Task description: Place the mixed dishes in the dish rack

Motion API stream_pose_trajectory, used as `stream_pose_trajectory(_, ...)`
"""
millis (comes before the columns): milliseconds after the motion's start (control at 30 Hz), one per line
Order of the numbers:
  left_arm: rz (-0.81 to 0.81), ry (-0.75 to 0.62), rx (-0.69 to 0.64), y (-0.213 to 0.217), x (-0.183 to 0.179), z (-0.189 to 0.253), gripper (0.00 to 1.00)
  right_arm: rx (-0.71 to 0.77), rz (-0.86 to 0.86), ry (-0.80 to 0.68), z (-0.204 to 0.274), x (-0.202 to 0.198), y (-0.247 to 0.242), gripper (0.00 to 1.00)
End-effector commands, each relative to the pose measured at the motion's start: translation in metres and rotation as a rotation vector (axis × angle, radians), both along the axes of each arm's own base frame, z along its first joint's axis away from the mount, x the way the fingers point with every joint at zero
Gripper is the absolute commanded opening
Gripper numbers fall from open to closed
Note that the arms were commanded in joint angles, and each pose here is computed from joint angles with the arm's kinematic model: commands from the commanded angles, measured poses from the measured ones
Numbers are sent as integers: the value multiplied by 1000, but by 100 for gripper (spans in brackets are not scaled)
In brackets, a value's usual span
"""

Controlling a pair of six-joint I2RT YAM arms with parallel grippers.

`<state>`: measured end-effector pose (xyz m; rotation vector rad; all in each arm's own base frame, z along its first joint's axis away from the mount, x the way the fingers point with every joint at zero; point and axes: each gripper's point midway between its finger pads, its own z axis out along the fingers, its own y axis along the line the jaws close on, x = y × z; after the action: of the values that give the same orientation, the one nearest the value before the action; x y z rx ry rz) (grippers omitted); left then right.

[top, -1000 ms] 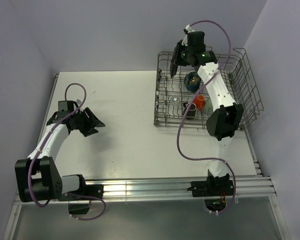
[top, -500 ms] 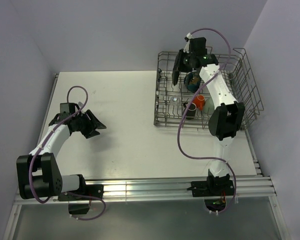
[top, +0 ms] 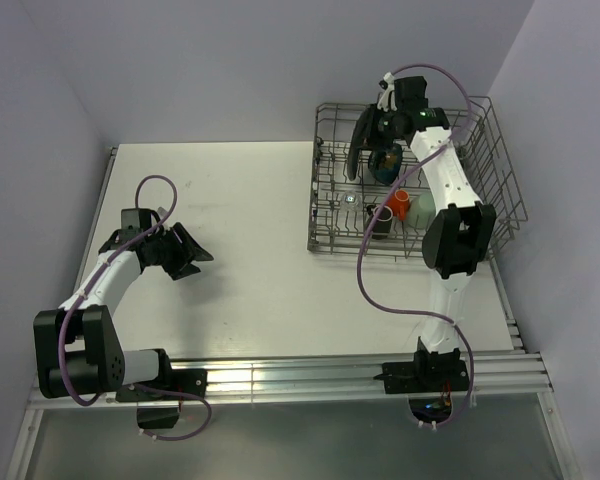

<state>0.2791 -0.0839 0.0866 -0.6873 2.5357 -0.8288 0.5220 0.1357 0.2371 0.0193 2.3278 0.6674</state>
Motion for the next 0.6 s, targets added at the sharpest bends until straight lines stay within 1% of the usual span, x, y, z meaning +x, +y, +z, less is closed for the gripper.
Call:
stream_pose_trajectory(0,-20,-61,-15,-4,11,15,59,26,-6,-123,37,17,-2,18)
stream_pose_trajectory(33,-22,-65,-15,-4,11,17,59,21,-20,-102,30,19,-3,23)
stream_pose_trajectory(133,-24,-59,-12,-3,9,16,59,-1,-39,-73,19,21,-6,41)
stream_pose_trajectory(167,-26,-58,-15,-4,9,16,59,-10,-54,-65,16,21,-10,54)
stream_pose_trajectory(233,-30,-56,-18,-5,7,15,59,-34,-61,-55,14,18,-14,65)
stream_pose_trajectory(267,-30,-55,-19,-5,6,14,59,-39,-56,-45,10,16,-13,84)
stream_pose_trajectory(300,-34,-53,-21,-5,5,13,60,-41,-56,-60,17,12,-13,93)
stream_pose_trajectory(333,-35,-54,-19,-5,4,12,60,-50,-58,-68,19,10,-14,99)
stream_pose_trajectory(367,-35,-52,-19,-5,3,11,60,-52,-55,-58,15,6,-14,100)
stream_pose_trajectory(467,-34,-61,-19,-5,3,13,60,-52,-49,-116,33,-5,-12,100)
stream_pose_trajectory(500,-33,-68,-19,-5,5,15,60,-49,-50,-150,50,-13,-10,100)
stream_pose_trajectory(567,-29,-72,-23,-5,6,18,61,-49,-48,-158,55,-23,-6,100)
